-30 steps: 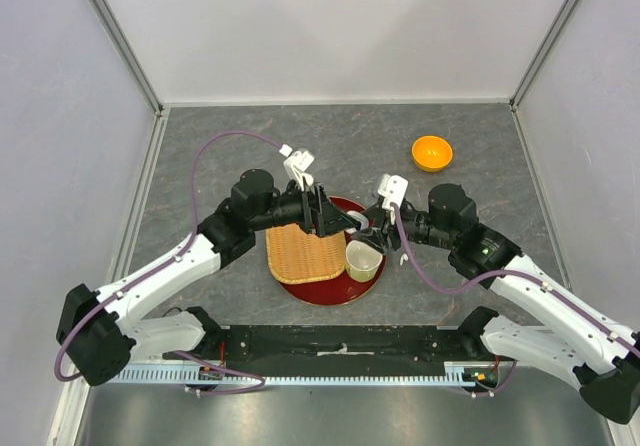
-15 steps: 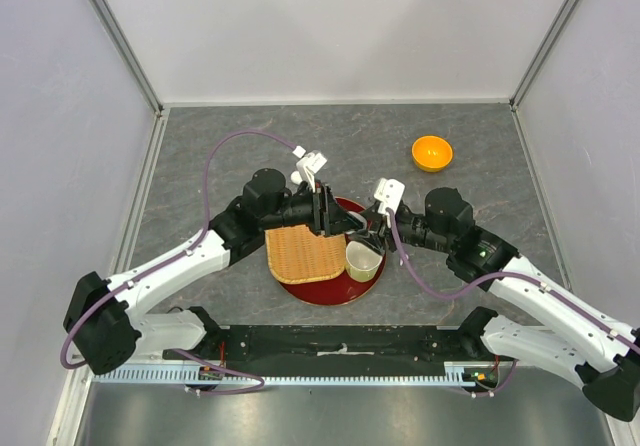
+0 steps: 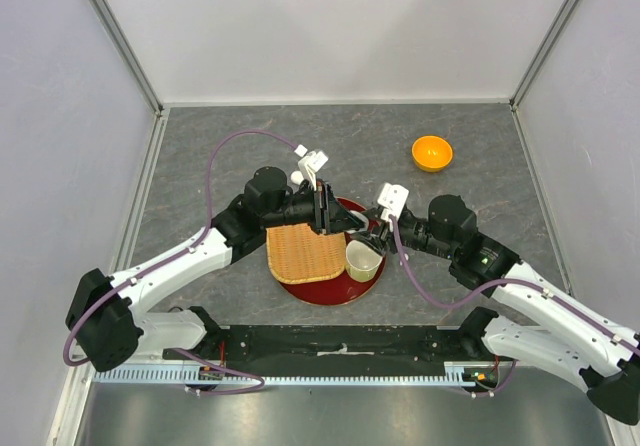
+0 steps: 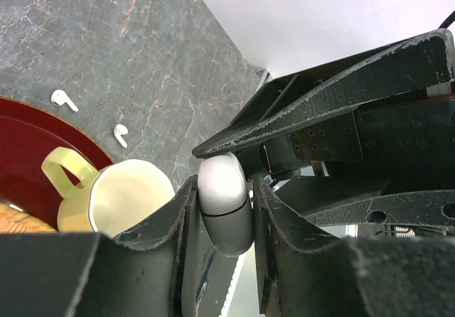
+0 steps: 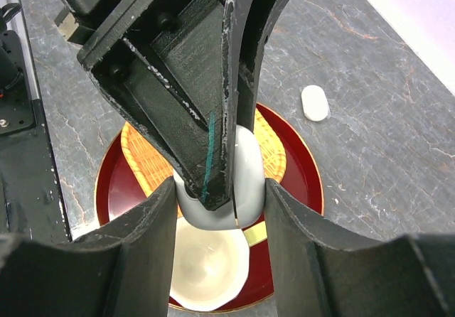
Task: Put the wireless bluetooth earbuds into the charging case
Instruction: Pick up the charging case at the center of the board.
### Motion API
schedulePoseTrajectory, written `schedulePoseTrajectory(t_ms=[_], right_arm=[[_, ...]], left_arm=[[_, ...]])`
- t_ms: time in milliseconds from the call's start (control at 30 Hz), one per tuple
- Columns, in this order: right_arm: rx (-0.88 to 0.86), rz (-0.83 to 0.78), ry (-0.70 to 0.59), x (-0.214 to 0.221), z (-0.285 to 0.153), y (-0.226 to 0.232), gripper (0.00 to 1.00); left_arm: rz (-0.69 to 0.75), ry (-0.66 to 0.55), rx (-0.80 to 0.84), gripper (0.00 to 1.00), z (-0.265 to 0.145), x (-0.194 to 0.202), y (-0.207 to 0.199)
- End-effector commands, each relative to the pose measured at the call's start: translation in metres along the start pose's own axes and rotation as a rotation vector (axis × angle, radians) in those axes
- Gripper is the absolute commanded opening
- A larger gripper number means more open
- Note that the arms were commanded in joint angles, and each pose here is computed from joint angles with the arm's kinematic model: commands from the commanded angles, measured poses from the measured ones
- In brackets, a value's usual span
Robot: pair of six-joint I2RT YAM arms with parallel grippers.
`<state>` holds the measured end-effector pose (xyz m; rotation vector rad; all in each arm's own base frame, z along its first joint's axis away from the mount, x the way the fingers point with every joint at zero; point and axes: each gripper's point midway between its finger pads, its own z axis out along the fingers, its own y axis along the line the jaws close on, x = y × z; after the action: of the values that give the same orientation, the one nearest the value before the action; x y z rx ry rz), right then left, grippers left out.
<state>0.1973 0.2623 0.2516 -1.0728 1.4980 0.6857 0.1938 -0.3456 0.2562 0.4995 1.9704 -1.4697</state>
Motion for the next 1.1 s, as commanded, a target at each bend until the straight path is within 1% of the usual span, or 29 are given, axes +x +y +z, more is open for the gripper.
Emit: schedulePoseTrajectory(t_ms=[0, 33, 67, 133, 167, 233, 267, 333, 367, 400, 467, 500, 567, 600, 633, 700, 733, 767, 800, 833, 867, 900, 933, 967, 1000, 1067], right_arm=[[0.056, -0.012, -0.12, -0.032, -0.001, -0.011, 0.16], [0.065, -0.004, -0.124, -0.034, -0.002, -0.012, 0.24], [0.07, 0.019, -0.121, -0.034, -0.001, -0.013, 0.36], [0.103, 0.05, -0.135, -0.039, -0.004, -0.018, 0.46], [0.112, 0.075, -0.142, -0.042, -0.005, -0.019, 0.57], [0.117, 0.13, -0.154, -0.05, -0.009, -0.018, 0.66], [0.109, 0.151, -0.158, -0.053, -0.011, -0.016, 0.75], [0.083, 0.21, -0.159, -0.059, -0.013, -0.01, 0.78], [0.07, 0.232, -0.156, -0.059, -0.013, -0.007, 0.79], [0.06, 0.279, -0.156, -0.062, -0.013, -0.004, 0.8], [0.056, 0.332, -0.146, -0.066, -0.013, -0.003, 0.83], [0.069, 0.362, -0.143, -0.067, -0.013, -0.005, 0.84], [0.087, 0.466, -0.131, -0.069, -0.01, -0.007, 0.88], [0.103, 0.504, -0.131, -0.071, -0.008, -0.009, 0.88], [0.101, 0.575, -0.145, -0.079, -0.007, -0.009, 0.89], [0.108, 0.676, -0.144, -0.081, 0.0, -0.01, 0.89], [0.1, 0.72, -0.161, -0.089, 0.001, -0.01, 0.89], [0.089, 0.826, -0.154, -0.089, 0.008, -0.008, 0.89], [0.071, 0.871, -0.162, -0.094, 0.01, -0.005, 0.89], [0.028, 0.907, -0.16, -0.099, 0.012, 0.001, 0.89], [0.009, 1.01, -0.159, -0.101, 0.016, 0.004, 0.89], [-0.031, 1.041, -0.191, -0.111, 0.016, 0.007, 0.89], [-0.053, 1.098, -0.172, -0.106, 0.018, 0.013, 0.89], [-0.079, 1.14, -0.18, -0.108, 0.021, 0.015, 0.89], [-0.116, 1.234, -0.207, -0.118, 0.022, 0.017, 0.89], [-0.182, 1.317, -0.178, -0.11, 0.028, 0.027, 0.89]], left_arm=[[0.061, 0.01, 0.1, 0.02, -0.004, -0.005, -0.027], [0.066, 0.004, 0.098, 0.02, -0.004, -0.006, -0.028], [0.074, -0.005, 0.093, 0.02, -0.006, -0.006, -0.027], [0.091, -0.038, 0.059, 0.02, -0.008, -0.01, -0.022], [0.119, -0.052, 0.045, 0.02, -0.013, -0.011, -0.021], [0.146, -0.104, -0.013, 0.02, -0.019, -0.018, -0.013], [0.19, -0.15, -0.049, 0.02, -0.026, -0.023, -0.008], [0.241, -0.202, -0.092, 0.02, -0.036, -0.029, -0.003], [0.275, -0.233, -0.155, 0.02, -0.041, -0.03, 0.01], [0.313, -0.284, -0.161, 0.02, -0.054, -0.038, 0.004], [0.381, -0.332, -0.22, 0.02, -0.066, -0.042, 0.013], [0.419, -0.377, -0.212, 0.02, -0.076, -0.048, 0.005], [0.481, -0.404, -0.234, 0.02, -0.086, -0.047, 0.009], [0.511, -0.417, -0.225, 0.02, -0.089, -0.046, 0.007], [0.55, -0.474, -0.191, 0.02, -0.099, -0.053, -0.006], [0.608, -0.495, -0.179, 0.02, -0.103, -0.047, -0.004], [0.635, -0.553, -0.151, 0.02, -0.112, -0.053, -0.015], [0.667, -0.549, -0.139, 0.02, -0.112, -0.047, -0.013], [0.687, -0.562, -0.123, 0.02, -0.114, -0.046, -0.015], [0.712, -0.597, -0.097, 0.02, -0.117, -0.049, -0.022], [0.739, -0.599, -0.076, 0.02, -0.119, -0.044, -0.024], [0.756, -0.607, -0.05, 0.02, -0.119, -0.042, -0.028], [0.788, -0.612, -0.028, 0.02, -0.119, -0.039, -0.031], [0.802, -0.627, -0.001, 0.02, -0.119, -0.038, -0.035], [0.804, -0.633, 0.004, 0.02, -0.12, -0.038, -0.035], [0.83, -0.624, 0.03, 0.02, -0.117, -0.035, -0.038]])
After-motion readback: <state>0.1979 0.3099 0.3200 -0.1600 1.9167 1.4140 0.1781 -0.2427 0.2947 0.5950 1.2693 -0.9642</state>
